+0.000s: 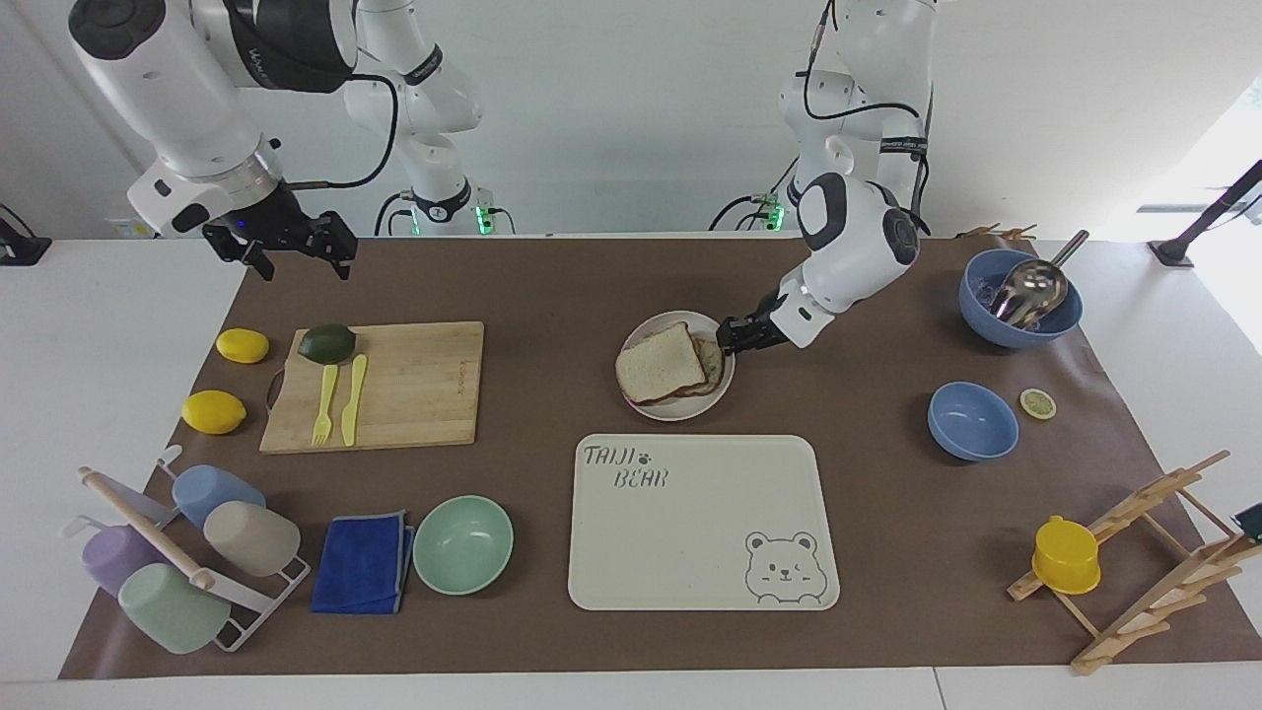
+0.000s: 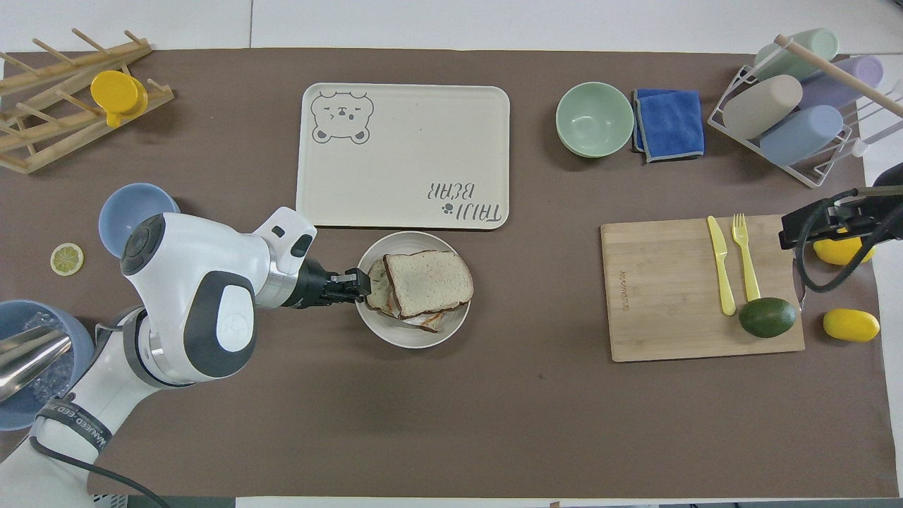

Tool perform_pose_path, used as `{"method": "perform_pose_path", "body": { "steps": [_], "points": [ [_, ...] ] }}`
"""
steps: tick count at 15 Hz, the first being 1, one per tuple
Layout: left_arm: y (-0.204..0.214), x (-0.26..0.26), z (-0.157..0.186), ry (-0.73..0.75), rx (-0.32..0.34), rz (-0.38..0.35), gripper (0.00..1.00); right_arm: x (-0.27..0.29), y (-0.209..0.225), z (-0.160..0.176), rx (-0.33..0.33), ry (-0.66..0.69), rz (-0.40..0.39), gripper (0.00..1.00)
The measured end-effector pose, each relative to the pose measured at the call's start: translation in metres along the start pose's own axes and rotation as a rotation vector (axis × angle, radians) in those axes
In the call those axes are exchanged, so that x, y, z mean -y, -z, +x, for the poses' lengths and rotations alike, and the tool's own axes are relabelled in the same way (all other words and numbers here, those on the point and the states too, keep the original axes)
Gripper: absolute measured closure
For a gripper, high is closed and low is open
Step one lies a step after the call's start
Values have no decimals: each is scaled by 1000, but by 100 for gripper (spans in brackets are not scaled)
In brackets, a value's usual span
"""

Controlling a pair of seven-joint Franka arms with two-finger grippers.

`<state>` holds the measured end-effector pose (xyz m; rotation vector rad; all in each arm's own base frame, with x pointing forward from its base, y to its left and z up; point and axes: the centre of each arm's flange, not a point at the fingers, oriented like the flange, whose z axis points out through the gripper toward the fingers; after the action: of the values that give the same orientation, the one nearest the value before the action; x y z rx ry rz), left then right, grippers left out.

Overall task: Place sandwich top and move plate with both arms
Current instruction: 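Slide the plate with the left gripper farther from the robot onto the bear tray, then set the plate down on the tray and open the left gripper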

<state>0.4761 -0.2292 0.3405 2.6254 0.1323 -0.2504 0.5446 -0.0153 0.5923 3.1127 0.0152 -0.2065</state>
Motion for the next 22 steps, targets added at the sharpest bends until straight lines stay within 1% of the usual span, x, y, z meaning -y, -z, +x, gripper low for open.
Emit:
{"method": "perform_pose_path", "body": {
  "steps": [3, 5, 7, 9, 11, 13, 15, 17, 19, 22],
  "points": [
    [3, 3, 2, -14, 8, -42, 91, 1, 0, 0, 1, 3, 0, 0],
    [11, 8, 8, -12, -3, -77, 91, 2, 0, 0, 2, 6, 0, 0],
    [28, 8, 18, -8, -21, -128, 91, 2, 0, 0, 2, 28, 0, 0],
    [48, 3, 32, -10, -43, -157, 91, 2, 0, 0, 2, 39, 0, 0],
    [64, 0, 52, -11, -70, -176, 91, 2, 0, 0, 2, 40, 0, 0],
    [71, -6, 77, -15, -90, -191, 91, 2, 0, 0, 2, 40, 0, 0],
    [70, -6, 101, -7, -102, -202, 91, 2, 0, 0, 2, 40, 0, 0],
    [69, 6, 125, 0, -118, -206, 91, 2, 0, 0, 2, 40, 0, 0],
    [66, 17, 149, 5, -148, -206, 91, 2, 0, 0, 2, 40, 0, 0],
    [58, 30, 171, 26, -177, -205, 91, 3, 0, 0, 2, 42, -1, 0]
  ]
}}
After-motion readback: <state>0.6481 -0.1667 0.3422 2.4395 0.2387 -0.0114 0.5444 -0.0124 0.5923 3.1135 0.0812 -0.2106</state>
